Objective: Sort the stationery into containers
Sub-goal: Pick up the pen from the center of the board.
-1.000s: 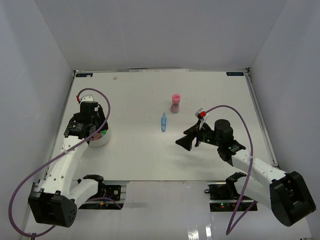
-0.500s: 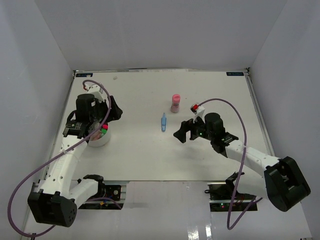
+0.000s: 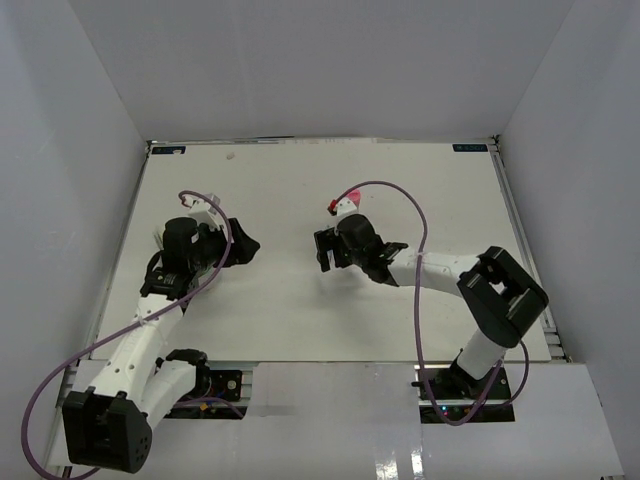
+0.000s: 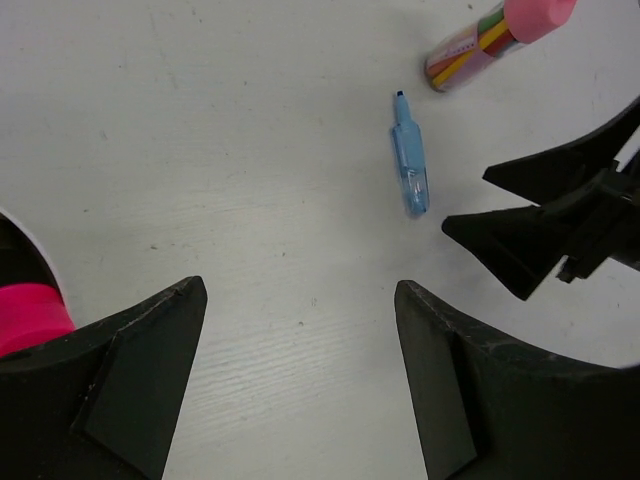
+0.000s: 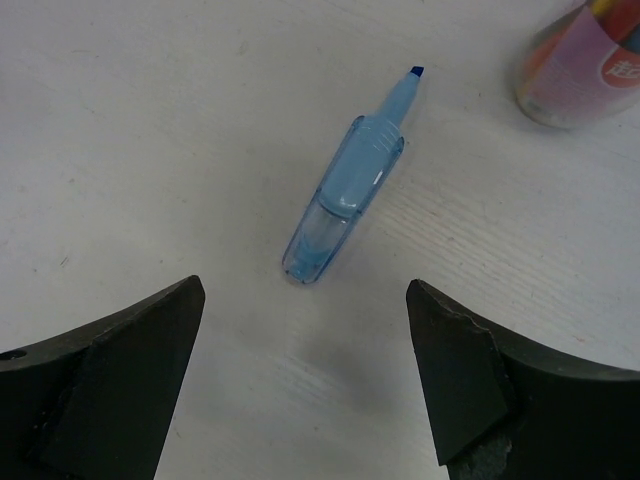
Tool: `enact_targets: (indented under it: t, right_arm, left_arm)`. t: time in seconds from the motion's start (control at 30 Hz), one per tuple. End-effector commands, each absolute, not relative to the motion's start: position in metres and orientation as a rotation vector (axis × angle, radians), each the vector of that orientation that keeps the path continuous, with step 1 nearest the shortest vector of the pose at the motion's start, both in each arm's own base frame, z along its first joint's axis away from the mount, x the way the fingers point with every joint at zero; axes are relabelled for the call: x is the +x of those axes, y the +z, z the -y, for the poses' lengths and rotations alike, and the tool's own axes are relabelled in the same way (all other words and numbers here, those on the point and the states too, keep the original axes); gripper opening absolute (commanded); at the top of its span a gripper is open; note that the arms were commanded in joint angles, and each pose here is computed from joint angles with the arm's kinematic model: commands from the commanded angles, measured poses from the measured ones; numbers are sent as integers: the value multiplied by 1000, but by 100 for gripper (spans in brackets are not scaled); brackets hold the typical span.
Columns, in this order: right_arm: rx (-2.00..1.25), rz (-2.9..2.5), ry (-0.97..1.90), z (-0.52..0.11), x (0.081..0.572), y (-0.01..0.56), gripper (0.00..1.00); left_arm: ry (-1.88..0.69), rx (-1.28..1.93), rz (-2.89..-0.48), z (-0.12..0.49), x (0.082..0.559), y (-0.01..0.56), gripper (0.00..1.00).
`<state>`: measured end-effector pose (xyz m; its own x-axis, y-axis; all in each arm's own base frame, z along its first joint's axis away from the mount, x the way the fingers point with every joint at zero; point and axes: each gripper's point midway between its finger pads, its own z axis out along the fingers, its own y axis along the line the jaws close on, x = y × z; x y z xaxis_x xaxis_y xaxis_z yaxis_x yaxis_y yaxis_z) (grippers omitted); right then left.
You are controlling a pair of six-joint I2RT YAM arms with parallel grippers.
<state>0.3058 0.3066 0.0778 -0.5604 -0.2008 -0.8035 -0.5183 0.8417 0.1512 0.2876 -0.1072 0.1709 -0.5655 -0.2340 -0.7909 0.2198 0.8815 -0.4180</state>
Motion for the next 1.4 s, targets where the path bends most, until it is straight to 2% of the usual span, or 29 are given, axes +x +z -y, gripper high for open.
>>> enact_targets:
  t: [0.0, 0.23, 0.27, 0.63, 1.1, 1.37]
  right_arm:
    - [-417, -2159, 374, -313, 326, 76, 88]
    - [-387, -2197, 247, -323, 339, 55, 77]
    - [-379, -2196, 235, -323, 342, 55, 72]
    - [-361, -2263, 203, -316, 333, 23, 56]
    - [-419, -2284, 196, -289, 306, 8, 25]
    - [-534, -2201, 200, -283, 286, 47, 23]
  left_arm:
    - [-659, 67, -1976, 122, 288, 197, 87]
    - [-635, 92, -1970, 125, 284, 198, 87]
    - [-632, 93, -1970, 126, 284, 198, 87]
    - [-649, 112, -1986, 132, 279, 193, 87]
    - [-710, 123, -2021, 141, 277, 184, 87]
    - [-958, 82, -2078, 170, 265, 186, 88]
